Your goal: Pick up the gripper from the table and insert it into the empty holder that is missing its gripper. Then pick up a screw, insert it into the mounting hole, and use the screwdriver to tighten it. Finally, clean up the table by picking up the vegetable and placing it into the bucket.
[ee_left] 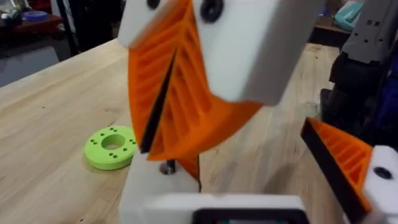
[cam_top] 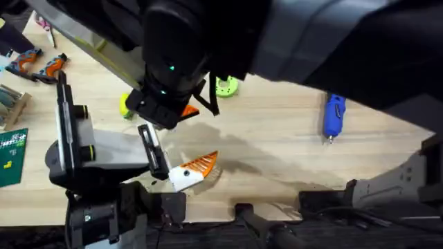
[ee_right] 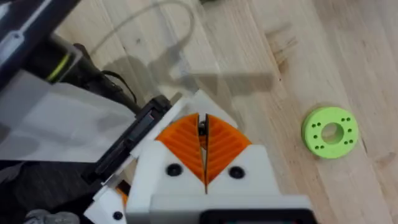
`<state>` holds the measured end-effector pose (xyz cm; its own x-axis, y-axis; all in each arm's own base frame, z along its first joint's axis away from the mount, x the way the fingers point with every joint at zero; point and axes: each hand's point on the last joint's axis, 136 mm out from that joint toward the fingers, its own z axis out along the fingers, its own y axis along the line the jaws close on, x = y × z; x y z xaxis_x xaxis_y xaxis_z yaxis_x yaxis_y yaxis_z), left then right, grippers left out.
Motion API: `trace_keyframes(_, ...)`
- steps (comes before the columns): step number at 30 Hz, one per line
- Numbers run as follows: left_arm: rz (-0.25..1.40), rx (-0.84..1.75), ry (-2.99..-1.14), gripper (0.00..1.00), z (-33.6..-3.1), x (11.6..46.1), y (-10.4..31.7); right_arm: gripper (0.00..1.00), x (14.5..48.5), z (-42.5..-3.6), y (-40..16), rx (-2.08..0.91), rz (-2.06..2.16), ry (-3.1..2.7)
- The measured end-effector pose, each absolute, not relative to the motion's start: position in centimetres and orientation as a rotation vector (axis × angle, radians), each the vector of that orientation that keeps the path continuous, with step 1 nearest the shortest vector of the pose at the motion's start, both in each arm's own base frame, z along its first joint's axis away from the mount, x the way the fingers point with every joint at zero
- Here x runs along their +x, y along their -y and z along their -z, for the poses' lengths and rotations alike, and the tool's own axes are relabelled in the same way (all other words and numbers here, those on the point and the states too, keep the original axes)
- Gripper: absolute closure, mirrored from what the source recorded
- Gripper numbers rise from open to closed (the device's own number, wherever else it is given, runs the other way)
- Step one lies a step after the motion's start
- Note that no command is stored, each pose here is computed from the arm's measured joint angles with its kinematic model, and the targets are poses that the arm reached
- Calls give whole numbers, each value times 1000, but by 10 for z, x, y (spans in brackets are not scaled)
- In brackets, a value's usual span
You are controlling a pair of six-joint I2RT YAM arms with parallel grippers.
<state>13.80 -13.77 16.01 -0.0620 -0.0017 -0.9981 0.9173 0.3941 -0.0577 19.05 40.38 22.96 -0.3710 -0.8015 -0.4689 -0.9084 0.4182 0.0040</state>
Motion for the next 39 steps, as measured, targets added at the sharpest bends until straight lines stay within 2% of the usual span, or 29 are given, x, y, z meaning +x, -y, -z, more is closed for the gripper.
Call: trace_keyframes(39,942,882,-1427,15,-160,138,138,995,195,-229,-402,-1428,-373,-2302)
